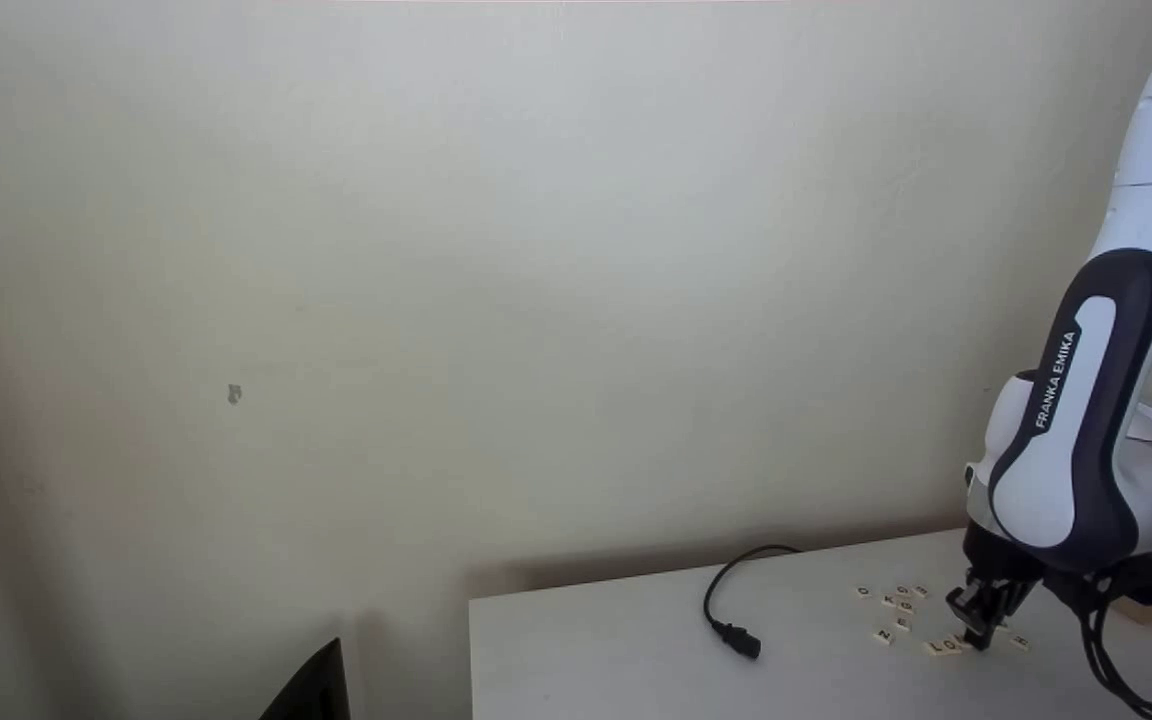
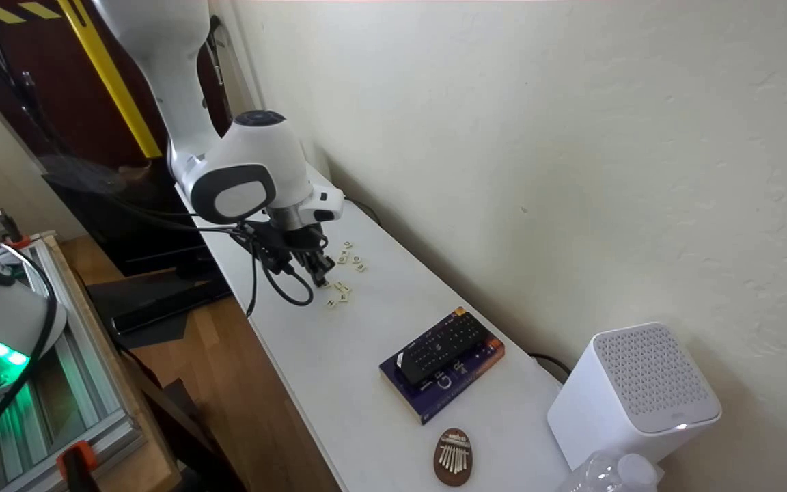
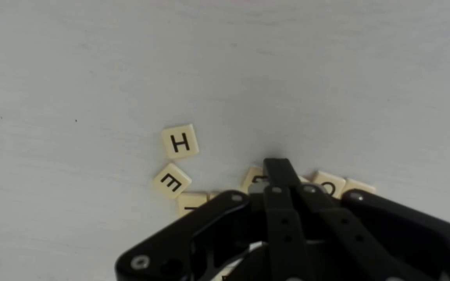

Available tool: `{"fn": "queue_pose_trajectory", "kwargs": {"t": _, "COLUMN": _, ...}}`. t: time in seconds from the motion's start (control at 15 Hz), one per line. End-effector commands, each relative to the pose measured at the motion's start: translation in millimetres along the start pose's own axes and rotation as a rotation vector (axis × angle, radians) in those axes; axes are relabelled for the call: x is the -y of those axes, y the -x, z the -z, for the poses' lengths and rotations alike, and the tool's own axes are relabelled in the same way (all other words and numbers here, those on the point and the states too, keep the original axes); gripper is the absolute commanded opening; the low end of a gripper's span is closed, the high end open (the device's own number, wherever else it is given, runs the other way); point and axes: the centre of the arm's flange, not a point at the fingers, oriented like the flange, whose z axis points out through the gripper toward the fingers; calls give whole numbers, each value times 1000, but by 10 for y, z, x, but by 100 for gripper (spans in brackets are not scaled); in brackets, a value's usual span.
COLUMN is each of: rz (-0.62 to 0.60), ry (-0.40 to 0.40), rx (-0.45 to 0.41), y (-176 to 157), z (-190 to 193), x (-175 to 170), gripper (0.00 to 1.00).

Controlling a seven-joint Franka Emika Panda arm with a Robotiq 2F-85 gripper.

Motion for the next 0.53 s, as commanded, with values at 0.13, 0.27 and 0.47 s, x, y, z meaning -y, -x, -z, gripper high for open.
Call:
{"fn": "queue_pose_trajectory", "kwargs": {"t": 0.13, "rz": 19, "ry": -5, "rx": 32, "y": 28, "z": 10, "x": -3, "gripper": 0}}
{"fn": "queue_pose_trajectory", "kwargs": {"t": 0.27, "rz": 20, "ry": -5, "rx": 32, "y": 25, "z": 14, "x": -3, "gripper": 0}}
{"fn": "queue_pose_trajectory", "kwargs": {"t": 0.47, "rz": 27, "ry": -4, "rx": 34, "y": 26, "z": 18, "x": 4, "gripper": 0}}
